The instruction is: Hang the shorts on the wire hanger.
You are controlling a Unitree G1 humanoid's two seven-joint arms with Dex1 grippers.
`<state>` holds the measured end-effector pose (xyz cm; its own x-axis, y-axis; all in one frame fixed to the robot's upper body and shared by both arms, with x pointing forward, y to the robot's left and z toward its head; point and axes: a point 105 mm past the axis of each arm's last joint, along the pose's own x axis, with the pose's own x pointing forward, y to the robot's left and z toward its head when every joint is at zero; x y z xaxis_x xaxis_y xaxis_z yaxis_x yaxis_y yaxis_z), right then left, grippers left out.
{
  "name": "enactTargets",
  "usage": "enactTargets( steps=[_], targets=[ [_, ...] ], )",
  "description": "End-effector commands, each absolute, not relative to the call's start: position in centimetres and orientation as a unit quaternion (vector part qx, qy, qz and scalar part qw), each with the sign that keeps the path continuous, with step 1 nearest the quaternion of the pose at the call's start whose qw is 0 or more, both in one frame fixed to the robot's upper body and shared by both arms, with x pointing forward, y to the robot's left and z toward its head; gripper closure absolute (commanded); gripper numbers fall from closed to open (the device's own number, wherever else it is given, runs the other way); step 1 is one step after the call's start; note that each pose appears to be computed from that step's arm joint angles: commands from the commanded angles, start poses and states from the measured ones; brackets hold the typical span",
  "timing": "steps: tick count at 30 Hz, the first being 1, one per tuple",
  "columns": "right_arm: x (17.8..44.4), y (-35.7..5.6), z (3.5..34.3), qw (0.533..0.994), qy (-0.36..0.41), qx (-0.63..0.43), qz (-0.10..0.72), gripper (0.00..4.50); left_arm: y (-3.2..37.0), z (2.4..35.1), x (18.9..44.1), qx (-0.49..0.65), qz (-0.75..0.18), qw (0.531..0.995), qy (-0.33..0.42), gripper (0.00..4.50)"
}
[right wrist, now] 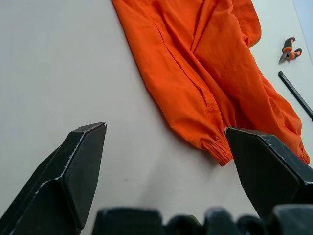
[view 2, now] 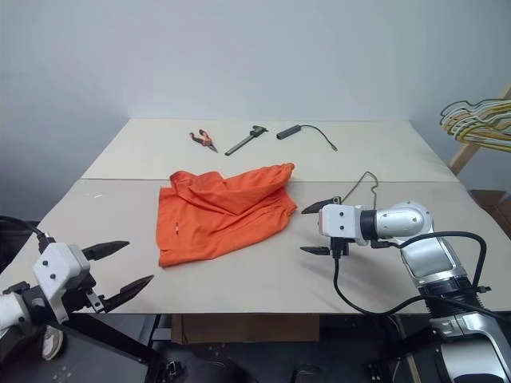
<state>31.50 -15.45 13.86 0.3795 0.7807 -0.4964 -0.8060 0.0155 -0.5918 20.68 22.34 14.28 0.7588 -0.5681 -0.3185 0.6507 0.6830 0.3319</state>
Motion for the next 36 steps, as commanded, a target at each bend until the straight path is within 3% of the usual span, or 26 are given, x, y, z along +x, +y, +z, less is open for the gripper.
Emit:
enactTargets(
  steps=[1, 7, 14, 21, 26, 36],
  targets=[
    [31.6, -15.1, 15.5, 0.712, -0.014, -0.436, 0.550, 0.01, 22.1, 15.1, 20.9, 0.225, -0.338, 0.911, 0.076, 0.00],
    [31.5, -15.1, 15.4, 0.713, -0.014, -0.435, 0.550, 0.01, 21.9, 15.8, 21.1, 0.208, -0.334, 0.917, 0.058, 0.00],
    [31.5, -15.2, 15.2, 0.716, -0.009, -0.431, 0.549, 0.01, 22.4, 14.9, 21.4, 0.239, -0.335, 0.908, 0.085, 0.00],
    [31.8, -15.4, 15.5, 0.718, 0.005, -0.441, 0.539, 0.01, 23.3, 14.3, 23.2, 0.277, -0.349, 0.888, 0.114, 0.00],
    [30.8, -15.1, 15.4, 0.718, 0.004, -0.444, 0.536, 0.01, 23.1, 13.0, 24.0, 0.319, -0.388, 0.852, 0.149, 0.00],
    [29.6, -15.1, 14.7, 0.736, 0.016, -0.430, 0.522, 0.01, 22.3, 11.1, 27.3, 0.343, -0.403, 0.832, 0.169, 0.00]
  ],
)
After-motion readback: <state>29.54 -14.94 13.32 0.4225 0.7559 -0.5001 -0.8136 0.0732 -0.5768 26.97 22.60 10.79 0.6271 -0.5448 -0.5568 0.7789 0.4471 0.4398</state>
